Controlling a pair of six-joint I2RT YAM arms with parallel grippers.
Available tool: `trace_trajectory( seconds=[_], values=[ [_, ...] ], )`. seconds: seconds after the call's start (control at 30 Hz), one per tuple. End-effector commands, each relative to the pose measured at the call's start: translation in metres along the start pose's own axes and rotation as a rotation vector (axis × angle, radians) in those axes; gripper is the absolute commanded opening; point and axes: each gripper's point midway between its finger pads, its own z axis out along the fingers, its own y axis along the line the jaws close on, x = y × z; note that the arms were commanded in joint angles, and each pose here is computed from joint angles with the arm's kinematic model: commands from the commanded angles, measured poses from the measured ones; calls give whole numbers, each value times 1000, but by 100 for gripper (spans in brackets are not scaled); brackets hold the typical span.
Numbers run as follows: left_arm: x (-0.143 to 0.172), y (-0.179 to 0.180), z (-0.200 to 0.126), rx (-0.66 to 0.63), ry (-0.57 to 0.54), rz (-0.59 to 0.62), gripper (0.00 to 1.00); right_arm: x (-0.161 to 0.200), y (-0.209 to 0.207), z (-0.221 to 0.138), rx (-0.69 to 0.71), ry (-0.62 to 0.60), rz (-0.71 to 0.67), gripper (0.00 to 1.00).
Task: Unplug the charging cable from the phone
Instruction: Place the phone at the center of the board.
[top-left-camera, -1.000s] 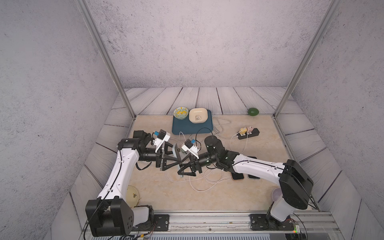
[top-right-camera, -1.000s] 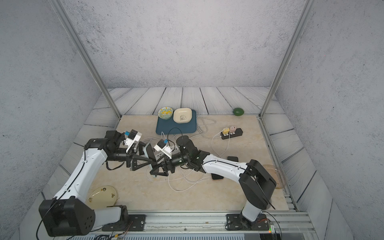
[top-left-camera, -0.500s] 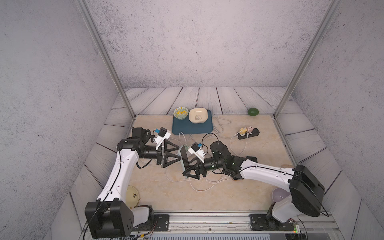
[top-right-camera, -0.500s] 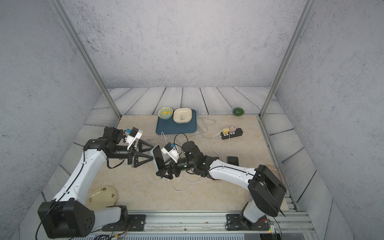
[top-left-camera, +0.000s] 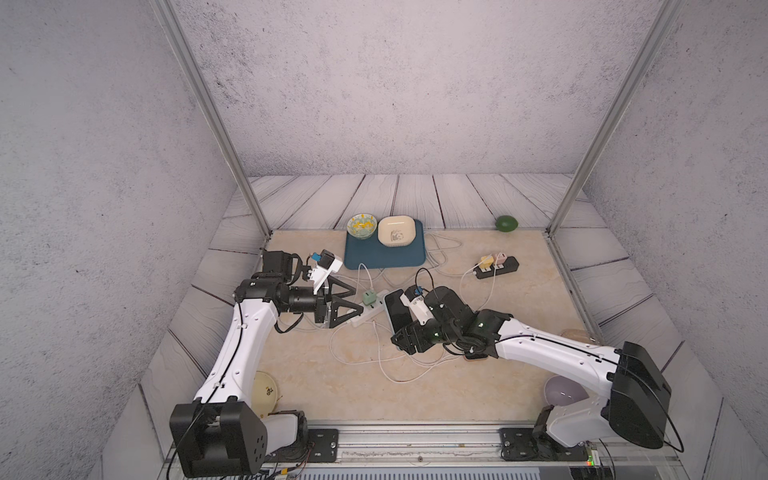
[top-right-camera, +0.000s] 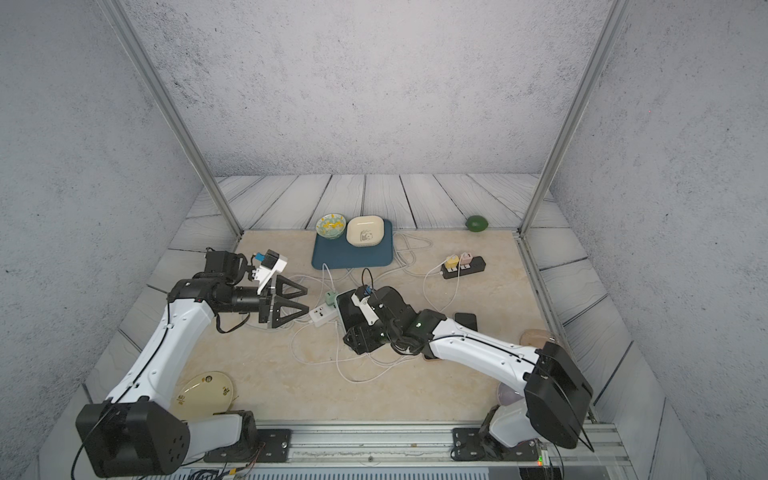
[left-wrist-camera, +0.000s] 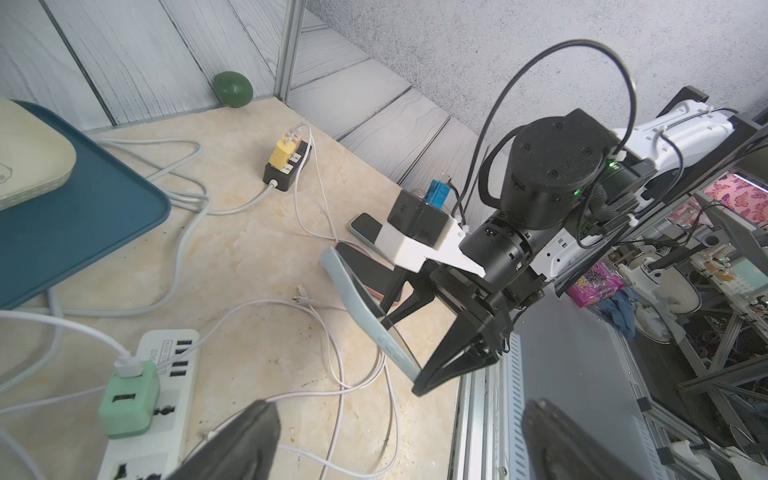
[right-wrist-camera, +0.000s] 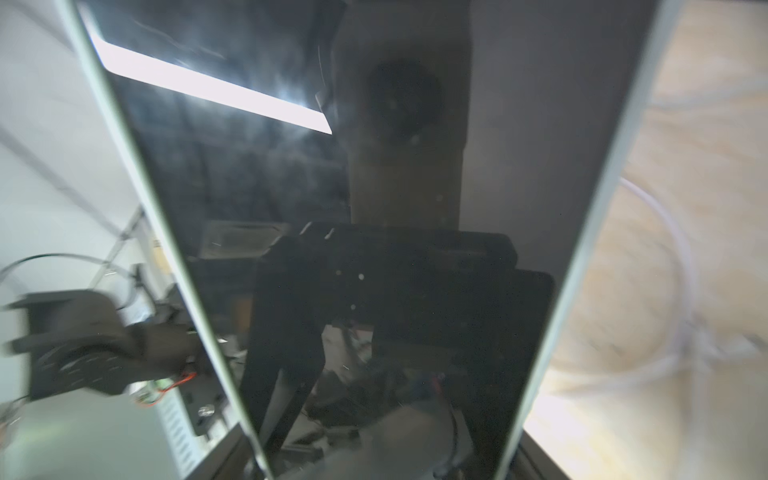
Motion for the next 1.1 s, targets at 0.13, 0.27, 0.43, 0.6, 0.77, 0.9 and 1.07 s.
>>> trace_trajectory(
  seconds=[0.13, 0.27, 0.43, 0.6, 0.77, 0.9, 1.07],
  values=[
    [1, 1, -1, -22, -1, 2, 98, 23, -63, -28, 373, 117, 128, 7],
    [1, 1, -2, -23, -2, 5, 98, 40, -80, -30, 436, 186, 168, 8],
    [2, 6, -2, -47, 2, 5, 98, 59, -103, -29, 511, 259, 204, 10],
    [2, 9, -2, -61, 3, 1, 98, 79, -114, -13, 518, 342, 234, 11],
    [3, 12, -1, -76, 9, 3, 98, 94, -120, 7, 515, 416, 249, 14],
    [4, 14, -1, -85, 11, -1, 98, 103, -124, 17, 514, 453, 260, 15],
    [5, 17, -1, -92, 13, 0, 98, 113, -131, 25, 528, 483, 276, 18]
  ],
)
